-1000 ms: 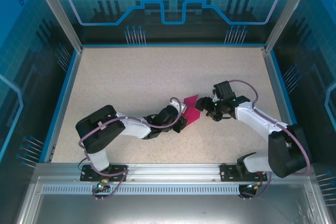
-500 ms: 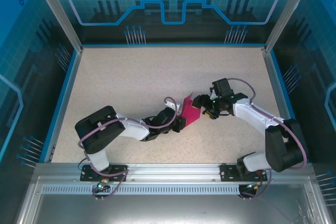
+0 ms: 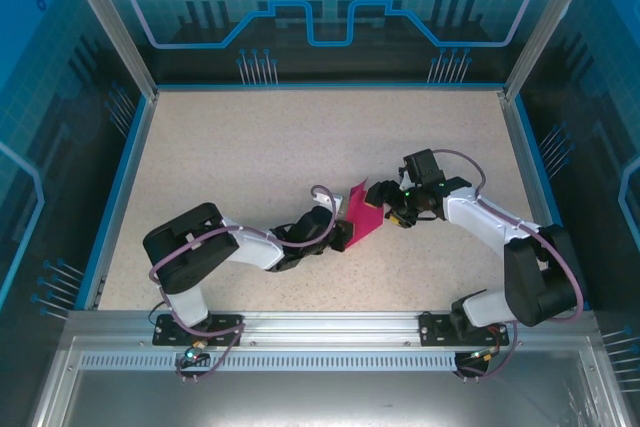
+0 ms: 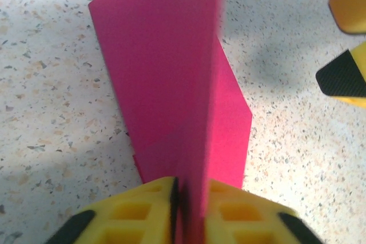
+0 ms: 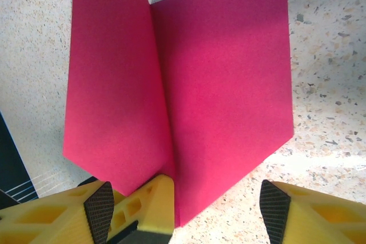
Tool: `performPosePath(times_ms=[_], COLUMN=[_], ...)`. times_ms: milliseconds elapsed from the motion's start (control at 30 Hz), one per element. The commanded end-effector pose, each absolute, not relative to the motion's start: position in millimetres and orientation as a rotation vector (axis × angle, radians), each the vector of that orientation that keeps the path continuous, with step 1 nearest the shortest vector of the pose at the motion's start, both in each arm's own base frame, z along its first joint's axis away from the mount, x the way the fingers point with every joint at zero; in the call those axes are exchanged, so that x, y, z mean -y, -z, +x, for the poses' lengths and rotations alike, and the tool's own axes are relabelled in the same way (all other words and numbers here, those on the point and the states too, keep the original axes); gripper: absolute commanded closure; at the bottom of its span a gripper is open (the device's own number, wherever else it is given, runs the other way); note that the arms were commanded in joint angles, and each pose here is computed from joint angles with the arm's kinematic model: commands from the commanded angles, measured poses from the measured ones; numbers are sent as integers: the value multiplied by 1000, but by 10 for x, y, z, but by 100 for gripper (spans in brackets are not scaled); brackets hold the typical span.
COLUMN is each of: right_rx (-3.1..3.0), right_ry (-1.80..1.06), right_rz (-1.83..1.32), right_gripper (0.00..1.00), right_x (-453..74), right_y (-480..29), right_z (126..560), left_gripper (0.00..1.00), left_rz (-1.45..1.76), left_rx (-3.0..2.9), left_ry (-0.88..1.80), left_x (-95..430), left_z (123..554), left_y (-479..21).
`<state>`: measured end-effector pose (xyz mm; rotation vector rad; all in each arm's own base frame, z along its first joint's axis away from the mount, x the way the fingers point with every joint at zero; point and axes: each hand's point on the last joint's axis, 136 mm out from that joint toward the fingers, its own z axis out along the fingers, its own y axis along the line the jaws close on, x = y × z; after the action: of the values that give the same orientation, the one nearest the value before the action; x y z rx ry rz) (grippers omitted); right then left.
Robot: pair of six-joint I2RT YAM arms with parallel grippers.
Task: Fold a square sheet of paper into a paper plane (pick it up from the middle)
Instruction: Fourth fold the wing at the center of the table.
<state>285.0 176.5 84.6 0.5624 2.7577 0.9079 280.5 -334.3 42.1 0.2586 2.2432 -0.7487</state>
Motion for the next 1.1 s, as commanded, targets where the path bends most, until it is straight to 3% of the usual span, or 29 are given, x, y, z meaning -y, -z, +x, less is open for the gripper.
performPosePath(times_ms=[0,267,567,867,1067], right_rx=[-2755,-2712,-2732,-2777,-2849], right_ry=[-915,-857,-871,-889,-928], right_rz=[588,563,565,534,480], right_gripper=[28,28,30,50,65], right_x=[-1730,-1618,-1638,-1763,-1976], right_y=[-871,-1065,-967,-797,-552], right_z=[2877,2910,2863,2821,2814], left_gripper=[88,93,93,93,87], left_rz=[304,474,690,691,700], left_rx=[-2204,-2134,-2124,-2158,-2157], left_ry=[692,565,510,495,551], left_x=[3325,3127,3036,3100,3164], left_z=[2834,2861,2827,2879,2831], left_y=[-555,-862,-702,-504,-488])
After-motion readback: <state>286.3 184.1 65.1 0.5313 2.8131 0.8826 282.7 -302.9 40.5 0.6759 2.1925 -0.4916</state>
